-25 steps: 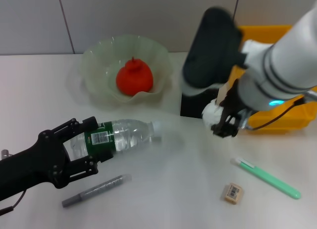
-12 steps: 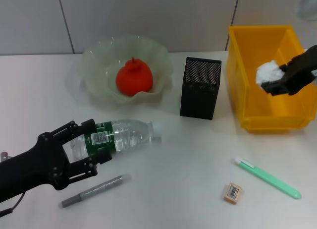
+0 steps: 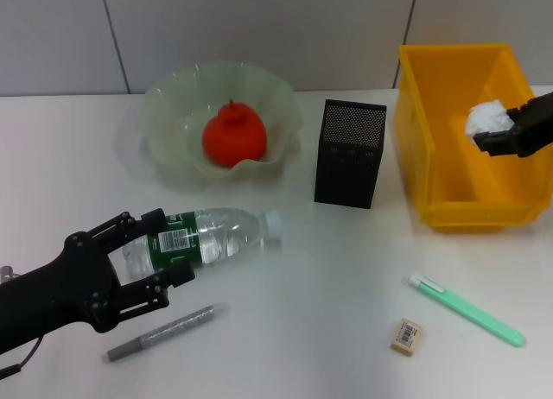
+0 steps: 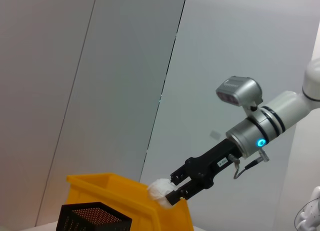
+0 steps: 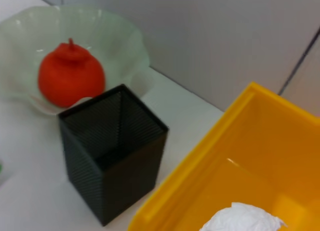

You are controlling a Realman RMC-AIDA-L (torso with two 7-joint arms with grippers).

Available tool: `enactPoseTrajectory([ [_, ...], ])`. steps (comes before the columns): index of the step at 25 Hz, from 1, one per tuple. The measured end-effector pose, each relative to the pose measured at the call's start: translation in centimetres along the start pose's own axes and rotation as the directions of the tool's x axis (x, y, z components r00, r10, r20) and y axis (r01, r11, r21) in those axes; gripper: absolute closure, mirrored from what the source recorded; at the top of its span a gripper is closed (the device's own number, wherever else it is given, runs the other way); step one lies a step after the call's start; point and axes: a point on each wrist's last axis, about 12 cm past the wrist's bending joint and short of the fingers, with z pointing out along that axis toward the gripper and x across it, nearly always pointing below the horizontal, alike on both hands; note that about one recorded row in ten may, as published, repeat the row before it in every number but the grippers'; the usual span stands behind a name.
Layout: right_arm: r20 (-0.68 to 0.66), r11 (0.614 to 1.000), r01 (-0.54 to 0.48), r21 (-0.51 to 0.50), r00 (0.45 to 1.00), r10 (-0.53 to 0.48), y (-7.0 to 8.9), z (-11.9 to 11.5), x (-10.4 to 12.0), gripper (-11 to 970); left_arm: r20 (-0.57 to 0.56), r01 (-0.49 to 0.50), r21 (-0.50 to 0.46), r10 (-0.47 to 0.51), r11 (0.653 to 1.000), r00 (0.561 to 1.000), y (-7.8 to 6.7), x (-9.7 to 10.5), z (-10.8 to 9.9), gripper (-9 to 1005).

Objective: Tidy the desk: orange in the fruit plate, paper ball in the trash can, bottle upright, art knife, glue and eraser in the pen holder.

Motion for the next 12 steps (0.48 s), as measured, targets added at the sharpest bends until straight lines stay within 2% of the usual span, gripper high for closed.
enactPoseTrajectory([
  [7, -0.003, 0.999, -0.032, 0.013, 0.999, 0.032, -0.62, 0.92, 0.81, 442, 0.010, 0.009, 0.001, -0.009, 1.000, 1.000, -0.06, 0.09, 0.05, 255],
  [12, 0.016, 0.999, -0.033, -0.003, 0.999, 0.033, -0.71, 0.74, 0.88, 243, 0.018, 0.002, -0.014, -0.001, 1.000, 1.000, 0.22, -0.22, -0.07, 259],
])
